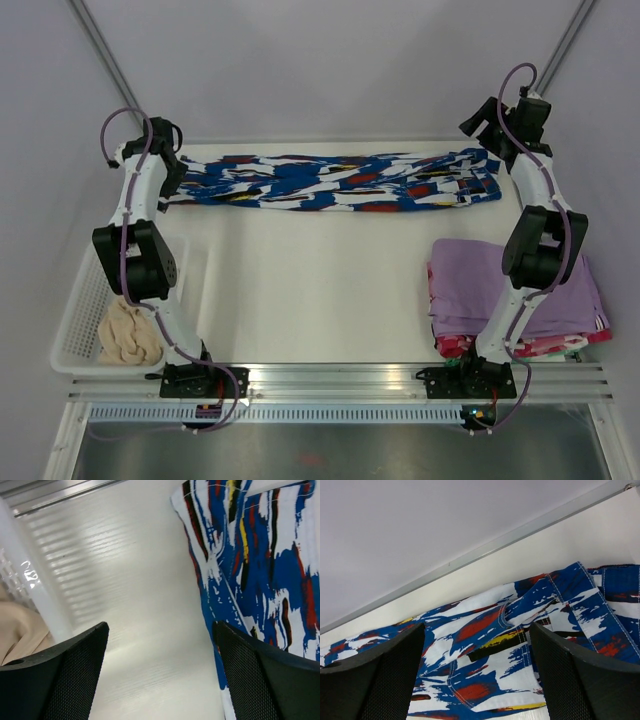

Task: Fold and stack the trousers
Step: Fold the trousers

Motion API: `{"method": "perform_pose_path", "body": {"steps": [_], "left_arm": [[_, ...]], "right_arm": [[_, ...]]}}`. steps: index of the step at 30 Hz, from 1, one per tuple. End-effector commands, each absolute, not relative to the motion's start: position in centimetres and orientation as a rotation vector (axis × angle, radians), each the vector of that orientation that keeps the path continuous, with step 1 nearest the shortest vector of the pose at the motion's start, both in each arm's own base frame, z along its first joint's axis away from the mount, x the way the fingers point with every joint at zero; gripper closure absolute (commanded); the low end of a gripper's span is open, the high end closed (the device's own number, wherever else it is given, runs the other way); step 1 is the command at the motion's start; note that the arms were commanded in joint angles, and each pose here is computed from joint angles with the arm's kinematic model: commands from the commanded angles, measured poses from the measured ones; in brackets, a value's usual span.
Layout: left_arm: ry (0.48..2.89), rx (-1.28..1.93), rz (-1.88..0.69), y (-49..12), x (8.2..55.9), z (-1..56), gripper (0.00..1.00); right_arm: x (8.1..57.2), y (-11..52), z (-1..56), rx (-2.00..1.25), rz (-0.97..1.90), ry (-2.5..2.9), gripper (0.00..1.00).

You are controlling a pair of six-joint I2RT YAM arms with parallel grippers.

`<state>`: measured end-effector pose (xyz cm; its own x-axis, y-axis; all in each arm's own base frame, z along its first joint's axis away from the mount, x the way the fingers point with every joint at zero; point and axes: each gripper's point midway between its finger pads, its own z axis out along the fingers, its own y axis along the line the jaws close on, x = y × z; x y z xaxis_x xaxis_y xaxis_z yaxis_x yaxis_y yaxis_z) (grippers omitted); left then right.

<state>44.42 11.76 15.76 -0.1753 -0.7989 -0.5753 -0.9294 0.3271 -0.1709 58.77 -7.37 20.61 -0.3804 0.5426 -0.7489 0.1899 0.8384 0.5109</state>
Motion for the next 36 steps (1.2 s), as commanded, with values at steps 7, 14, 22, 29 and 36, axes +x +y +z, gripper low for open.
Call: {"method": "perform_pose_path", "body": {"steps": [7, 14, 22, 29, 36], "left_arm": [[2.059, -1.693, 0.211, 9.9, 43.9, 10.7, 0.11], [1.985, -1.703, -0.083, 7.8, 48.5, 7.4, 0.24], [1.975, -1.735, -0.132, 7.4, 50.2, 4.2, 0.35], [1.924, -1.737, -0.112, 8.3, 51.4, 2.9, 0.37], [1.864, -1.692, -0.125, 9.1, 53.0, 3.3, 0.49]], "right_arm": [[58.2, -5.0, 19.6, 0.480, 0.454, 2.001, 0.09], [58.5, -5.1, 18.7, 0.491, 0.439, 2.022, 0.09], [59.3, -5.6, 17.8, 0.503, 0.415, 2.039, 0.09], [60.1, -5.7, 18.3, 0.505, 0.426, 2.034, 0.09], [59.9, -5.7, 17.7, 0.517, 0.420, 2.053, 0.09]]}}
